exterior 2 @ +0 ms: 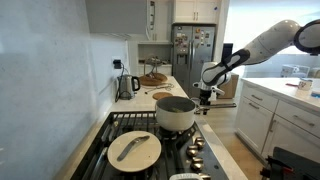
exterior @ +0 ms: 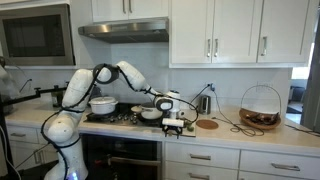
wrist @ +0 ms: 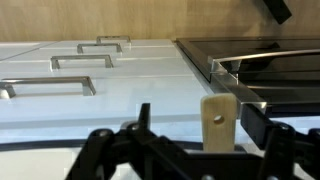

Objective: Remove the lid from the pot and use the spatula to stir the contents inside.

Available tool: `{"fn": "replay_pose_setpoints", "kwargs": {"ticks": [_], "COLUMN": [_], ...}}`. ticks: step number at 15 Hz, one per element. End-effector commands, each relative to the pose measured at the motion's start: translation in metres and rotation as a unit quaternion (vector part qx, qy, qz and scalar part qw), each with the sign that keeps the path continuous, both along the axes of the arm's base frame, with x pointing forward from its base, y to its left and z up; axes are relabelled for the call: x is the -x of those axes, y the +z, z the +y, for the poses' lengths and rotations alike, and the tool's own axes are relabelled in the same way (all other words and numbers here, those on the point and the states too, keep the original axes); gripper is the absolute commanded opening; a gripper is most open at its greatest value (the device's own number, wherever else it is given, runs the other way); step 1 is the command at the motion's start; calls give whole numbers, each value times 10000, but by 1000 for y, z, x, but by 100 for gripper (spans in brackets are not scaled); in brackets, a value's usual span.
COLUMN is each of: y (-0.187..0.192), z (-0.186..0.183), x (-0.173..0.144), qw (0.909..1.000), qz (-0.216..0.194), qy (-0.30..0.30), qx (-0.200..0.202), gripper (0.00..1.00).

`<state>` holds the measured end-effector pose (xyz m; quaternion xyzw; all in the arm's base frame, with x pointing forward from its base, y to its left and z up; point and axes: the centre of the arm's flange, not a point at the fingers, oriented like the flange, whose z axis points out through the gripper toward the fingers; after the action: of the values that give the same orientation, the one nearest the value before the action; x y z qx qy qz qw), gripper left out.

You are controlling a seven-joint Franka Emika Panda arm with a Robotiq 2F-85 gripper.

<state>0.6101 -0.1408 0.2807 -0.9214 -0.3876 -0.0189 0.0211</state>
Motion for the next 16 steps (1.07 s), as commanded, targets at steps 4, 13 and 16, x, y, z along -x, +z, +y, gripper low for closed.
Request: {"fn": "replay_pose_setpoints", "kwargs": {"ticks": [4,13,16], "y": [25,45,47], "z": [4,3,3], "x": [14,35,41], "qw": [10000,9999,9999], "qz": [-46,-133,-108], "qy": [-3,-60,-76], "qx": [9,10,10], "gripper": [74,6,7]}}
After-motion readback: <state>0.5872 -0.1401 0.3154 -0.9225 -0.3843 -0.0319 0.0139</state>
